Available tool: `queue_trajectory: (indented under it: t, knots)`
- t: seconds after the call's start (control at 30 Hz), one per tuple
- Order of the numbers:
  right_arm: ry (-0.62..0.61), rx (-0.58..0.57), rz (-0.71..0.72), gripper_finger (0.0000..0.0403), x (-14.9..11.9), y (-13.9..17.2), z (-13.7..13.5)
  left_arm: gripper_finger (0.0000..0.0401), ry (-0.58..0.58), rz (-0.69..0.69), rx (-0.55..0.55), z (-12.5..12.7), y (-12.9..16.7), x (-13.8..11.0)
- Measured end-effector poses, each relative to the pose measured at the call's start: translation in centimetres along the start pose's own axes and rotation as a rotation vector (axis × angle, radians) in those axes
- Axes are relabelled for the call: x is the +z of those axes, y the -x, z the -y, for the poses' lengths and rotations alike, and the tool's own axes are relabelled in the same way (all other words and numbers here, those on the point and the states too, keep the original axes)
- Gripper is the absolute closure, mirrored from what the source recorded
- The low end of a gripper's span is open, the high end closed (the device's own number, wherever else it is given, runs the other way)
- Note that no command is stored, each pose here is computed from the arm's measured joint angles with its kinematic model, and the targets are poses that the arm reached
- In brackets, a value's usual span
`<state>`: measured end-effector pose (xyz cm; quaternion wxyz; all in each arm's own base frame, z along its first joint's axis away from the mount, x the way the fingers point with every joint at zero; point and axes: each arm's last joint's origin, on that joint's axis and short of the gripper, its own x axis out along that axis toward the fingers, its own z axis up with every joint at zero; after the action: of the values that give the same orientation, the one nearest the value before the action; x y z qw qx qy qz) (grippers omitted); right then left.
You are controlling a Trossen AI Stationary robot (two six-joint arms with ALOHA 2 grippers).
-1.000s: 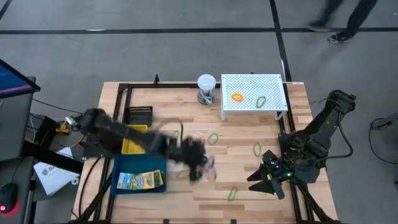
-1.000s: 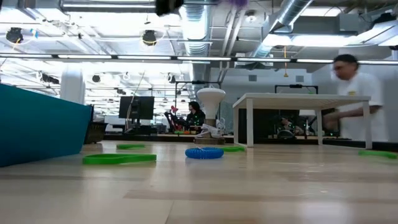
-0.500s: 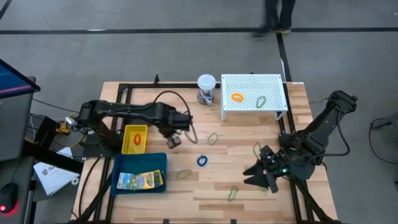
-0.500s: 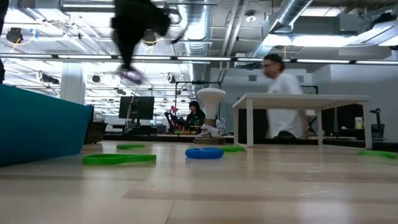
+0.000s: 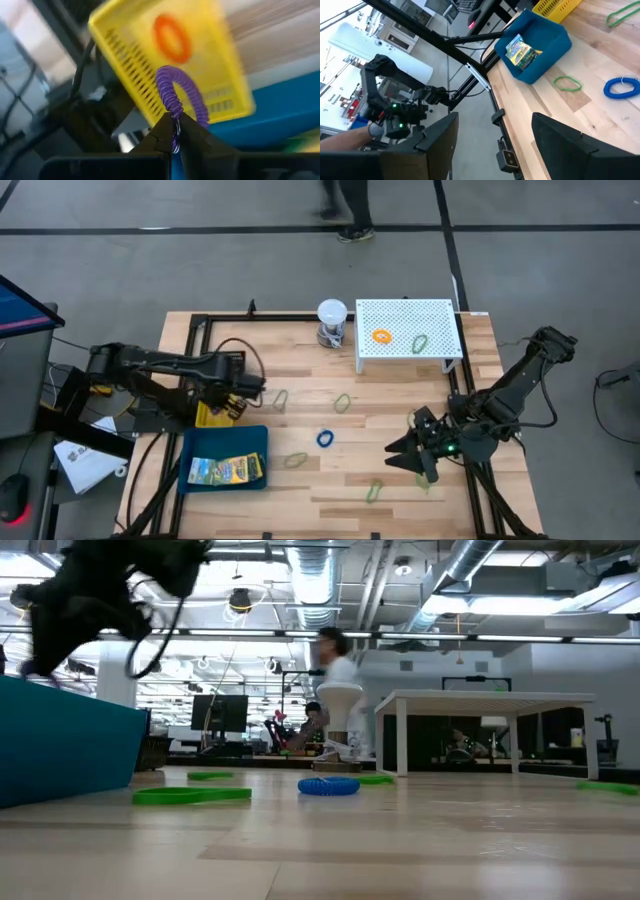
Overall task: Pick & Place Office Desk Supplies
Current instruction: Put the purple spring keychain into the yellow bin
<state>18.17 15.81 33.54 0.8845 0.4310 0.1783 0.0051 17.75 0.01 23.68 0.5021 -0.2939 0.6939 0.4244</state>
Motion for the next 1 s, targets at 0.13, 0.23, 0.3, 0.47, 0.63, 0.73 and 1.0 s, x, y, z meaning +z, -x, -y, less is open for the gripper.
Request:
queue_trajectory:
  t: [0.13, 0.23, 0.3, 0.47, 0.63, 0.73, 1.0]
  knots:
    - [0.002, 0.0, -0.008, 0.0154, 0.1, -0.1, 0.1, 0.0398, 0.104, 0.001, -0.064, -1.5, -1.8, -0.9]
    - [-0.002, -0.001, -0.014, 0.0154, 0.3, -0.3, 0.2, 0.0398, 0.168, 0.028, -0.132, -2.2, -2.6, -1.3]
    - [-0.004, 0.0, -0.021, 0.0154, 0.4, -0.4, 0.3, 0.0398, 0.206, 0.029, -0.141, -2.7, -3.1, -1.6]
    - [-0.007, -0.002, -0.019, 0.0154, 0.6, -0.5, 0.3, 0.0398, 0.235, 0.035, -0.165, -3.5, -3.6, -2.0]
    - [-0.003, -0.004, -0.021, 0.0154, 0.6, -0.5, 0.4, 0.0398, 0.235, 0.04, -0.178, -3.5, -3.6, -2.0]
    - [-0.002, -0.006, -0.021, 0.0154, 0.6, -0.5, 0.4, 0.0398, 0.235, 0.044, -0.186, -3.4, -3.6, -2.0]
    - [-0.002, -0.006, -0.022, 0.0154, 0.6, -0.5, 0.4, 0.0365, 0.239, 0.08, -0.193, -3.3, -3.5, -1.8]
